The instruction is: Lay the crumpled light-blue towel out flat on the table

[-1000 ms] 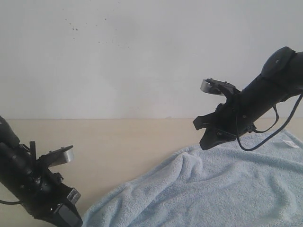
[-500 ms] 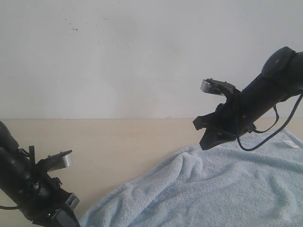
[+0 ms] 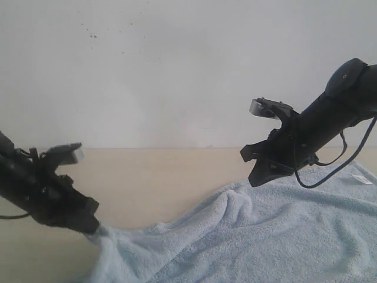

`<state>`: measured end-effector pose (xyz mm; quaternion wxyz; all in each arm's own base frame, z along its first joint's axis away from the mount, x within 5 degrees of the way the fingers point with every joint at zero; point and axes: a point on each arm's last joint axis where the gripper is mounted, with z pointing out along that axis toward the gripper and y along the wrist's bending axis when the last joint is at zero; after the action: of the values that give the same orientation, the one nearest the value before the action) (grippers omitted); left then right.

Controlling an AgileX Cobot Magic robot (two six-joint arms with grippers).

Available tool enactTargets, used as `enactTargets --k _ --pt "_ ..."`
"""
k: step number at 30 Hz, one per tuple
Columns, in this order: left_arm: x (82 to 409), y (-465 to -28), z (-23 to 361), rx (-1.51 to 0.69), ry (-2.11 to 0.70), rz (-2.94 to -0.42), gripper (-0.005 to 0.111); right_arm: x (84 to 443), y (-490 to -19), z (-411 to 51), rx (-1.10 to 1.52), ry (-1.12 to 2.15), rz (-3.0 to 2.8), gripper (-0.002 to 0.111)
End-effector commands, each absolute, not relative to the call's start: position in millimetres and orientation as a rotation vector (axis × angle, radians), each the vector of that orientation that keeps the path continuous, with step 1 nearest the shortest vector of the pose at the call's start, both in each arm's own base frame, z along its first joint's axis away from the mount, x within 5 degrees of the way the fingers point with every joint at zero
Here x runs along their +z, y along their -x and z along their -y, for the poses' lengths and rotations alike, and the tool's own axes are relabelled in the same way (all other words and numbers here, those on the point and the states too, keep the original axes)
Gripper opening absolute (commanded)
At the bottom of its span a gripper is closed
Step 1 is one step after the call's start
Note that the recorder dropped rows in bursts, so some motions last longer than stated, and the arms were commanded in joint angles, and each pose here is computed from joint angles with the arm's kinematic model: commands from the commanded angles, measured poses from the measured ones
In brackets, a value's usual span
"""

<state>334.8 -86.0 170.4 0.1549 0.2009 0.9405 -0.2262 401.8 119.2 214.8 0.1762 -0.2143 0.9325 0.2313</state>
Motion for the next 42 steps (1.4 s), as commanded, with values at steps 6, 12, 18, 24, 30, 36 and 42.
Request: enactTargets --k 6,12,18,24,30,36,42 --pt "193.1 -380.4 27.4 -0.149 -0.191 -2.347 0.004 221.0 -409.8 -116.4 0.557 0.572 -2.554 0.000" --pt "186.2 -394.6 18.2 0.047 -0.343 -2.266 0.010 222.0 -416.9 -112.0 0.455 0.567 -2.498 0.000" --pt "158.9 -403.9 27.6 -0.085 -0.420 -2.388 0.063 222.3 -417.9 -111.1 0.449 0.560 -2.492 0.000" --pt "153.6 -406.8 26.8 -0.121 -0.351 -2.413 0.091 222.5 -418.7 -105.3 0.441 0.532 -2.504 0.000" --pt "203.3 -402.0 40.2 -0.366 -0.238 -2.357 0.049 222.2 -431.5 -36.1 0.187 0.227 -2.553 0.000" --pt "203.3 -371.4 86.1 -0.739 -0.577 -2.426 0.004 203.6 -408.0 70.2 -0.040 -0.119 -2.832 0.000" --pt "167.8 -328.1 128.0 -0.519 -0.848 -2.457 0.004 197.6 -366.0 98.2 0.130 -0.225 -2.839 0.000"
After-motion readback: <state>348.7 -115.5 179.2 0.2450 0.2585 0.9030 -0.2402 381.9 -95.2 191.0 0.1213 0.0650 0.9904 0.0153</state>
